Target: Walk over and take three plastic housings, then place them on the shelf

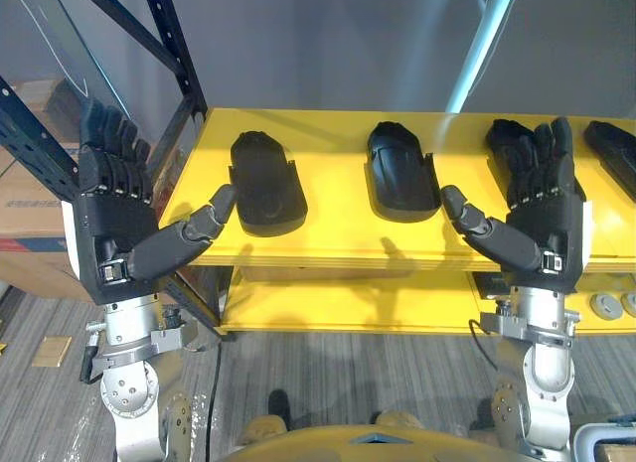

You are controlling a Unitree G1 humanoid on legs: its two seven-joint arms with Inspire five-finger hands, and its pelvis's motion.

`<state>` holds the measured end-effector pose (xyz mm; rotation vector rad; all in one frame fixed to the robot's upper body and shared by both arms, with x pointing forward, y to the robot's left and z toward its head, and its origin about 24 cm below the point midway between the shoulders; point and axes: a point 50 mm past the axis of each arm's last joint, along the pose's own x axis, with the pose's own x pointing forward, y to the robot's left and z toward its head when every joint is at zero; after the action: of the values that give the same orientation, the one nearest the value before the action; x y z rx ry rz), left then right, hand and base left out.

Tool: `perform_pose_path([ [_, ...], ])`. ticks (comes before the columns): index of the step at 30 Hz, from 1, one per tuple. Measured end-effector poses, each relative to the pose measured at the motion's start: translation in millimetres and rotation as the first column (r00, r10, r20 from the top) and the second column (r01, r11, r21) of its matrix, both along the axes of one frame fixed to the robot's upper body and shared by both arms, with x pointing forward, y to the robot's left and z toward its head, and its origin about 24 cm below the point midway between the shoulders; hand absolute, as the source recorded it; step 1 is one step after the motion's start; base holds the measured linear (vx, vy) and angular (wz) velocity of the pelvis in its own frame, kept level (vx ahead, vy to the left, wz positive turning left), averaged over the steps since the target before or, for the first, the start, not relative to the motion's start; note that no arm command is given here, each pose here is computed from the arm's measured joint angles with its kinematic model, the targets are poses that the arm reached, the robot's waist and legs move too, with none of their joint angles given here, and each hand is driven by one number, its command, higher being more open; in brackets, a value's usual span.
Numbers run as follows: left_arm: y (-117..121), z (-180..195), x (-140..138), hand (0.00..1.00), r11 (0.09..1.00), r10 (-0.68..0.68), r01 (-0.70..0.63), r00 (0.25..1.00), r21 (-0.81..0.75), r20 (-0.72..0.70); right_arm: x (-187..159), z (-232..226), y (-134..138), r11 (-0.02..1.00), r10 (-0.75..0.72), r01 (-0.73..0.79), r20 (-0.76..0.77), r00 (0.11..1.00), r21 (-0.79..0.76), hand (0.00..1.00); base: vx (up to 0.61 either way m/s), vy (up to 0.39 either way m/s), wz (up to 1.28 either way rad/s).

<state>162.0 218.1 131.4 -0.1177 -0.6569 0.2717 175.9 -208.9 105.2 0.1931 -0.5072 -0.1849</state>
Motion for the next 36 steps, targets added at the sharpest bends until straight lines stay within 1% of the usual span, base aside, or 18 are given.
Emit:
perform_pose_path([
  [4,2.3,-2.2,1.7,1.0,0.997,0.078,-0.079,0.996,-0.02,-0.037,-9.2,-9.2,-4.3,0.996,0.009,-0.007,-0.026,1.0,0.087,1.0,-0.07,0.006,0.48],
  [7,2.6,-4.3,5.7,1.0,0.993,0.115,-0.117,0.99,-0.016,-0.08,-8.9,-8.4,-6.5,0.991,0.024,-0.023,-0.004,1.0,0.133,1.0,-0.03,-0.006,0.6],
  [11,6.4,-9.4,6.0,1.0,0.987,0.156,-0.158,0.978,-0.002,-0.142,-3.5,-5.1,-5.6,0.973,0.081,-0.09,0.051,0.995,0.214,1.0,0.05,-0.016,0.15],
  [17,7.3,-13.4,8.0,1.0,0.986,0.167,-0.161,0.969,0.045,-0.18,-8.0,-7.2,-9.2,0.974,0.099,-0.107,0.051,0.994,0.198,1.0,0.0,0.002,-0.17],
  [21,11.8,-29.8,18.4,1.0,0.991,0.136,-0.125,0.955,0.055,-0.264,-11.5,-6.0,-13.5,0.98,0.119,-0.128,0.064,0.991,0.151,1.0,-0.01,0.014,-0.21],
  [26,5.9,-34.0,31.7,1.0,0.996,0.051,-0.028,0.951,0.08,-0.306,-12.3,-4.0,-14.1,0.983,0.161,-0.166,0.06,0.985,0.08,1.0,0.02,0.003,-0.1],
  [27,3.3,-33.4,34.0,1.0,0.996,0.033,-0.007,0.951,0.085,-0.307,-10.3,-2.0,-11.9,0.981,0.187,-0.189,0.051,0.981,0.031,1.0,0.03,0.006,-0.06],
  [29,-0.8,-32.3,38.0,1.0,0.996,0.004,0.026,0.951,0.09,-0.311,-5.2,1.6,-5.5,0.972,0.234,-0.232,0.042,0.971,-0.036,1.0,0.0,0.0,0.0],
  [31,-5.6,-35.3,44.3,1.0,0.995,-0.023,0.051,0.947,0.081,-0.32,6.3,9.3,8.1,0.939,0.328,-0.322,0.038,0.944,-0.122,1.0,0.0,0.009,0.05],
  [33,-10.8,-39.3,46.6,1.0,0.994,-0.047,0.075,0.94,0.073,-0.337,16.3,14.5,21.3,0.903,0.403,-0.393,0.023,0.915,-0.175,1.0,-0.01,0.008,0.1],
  [36,-22.0,-43.7,55.0,1.0,0.99,-0.093,0.124,0.93,0.066,-0.356,28.5,20.0,33.1,0.866,0.459,-0.447,0.001,0.889,-0.225,1.0,-0.03,0.012,0.17],
])
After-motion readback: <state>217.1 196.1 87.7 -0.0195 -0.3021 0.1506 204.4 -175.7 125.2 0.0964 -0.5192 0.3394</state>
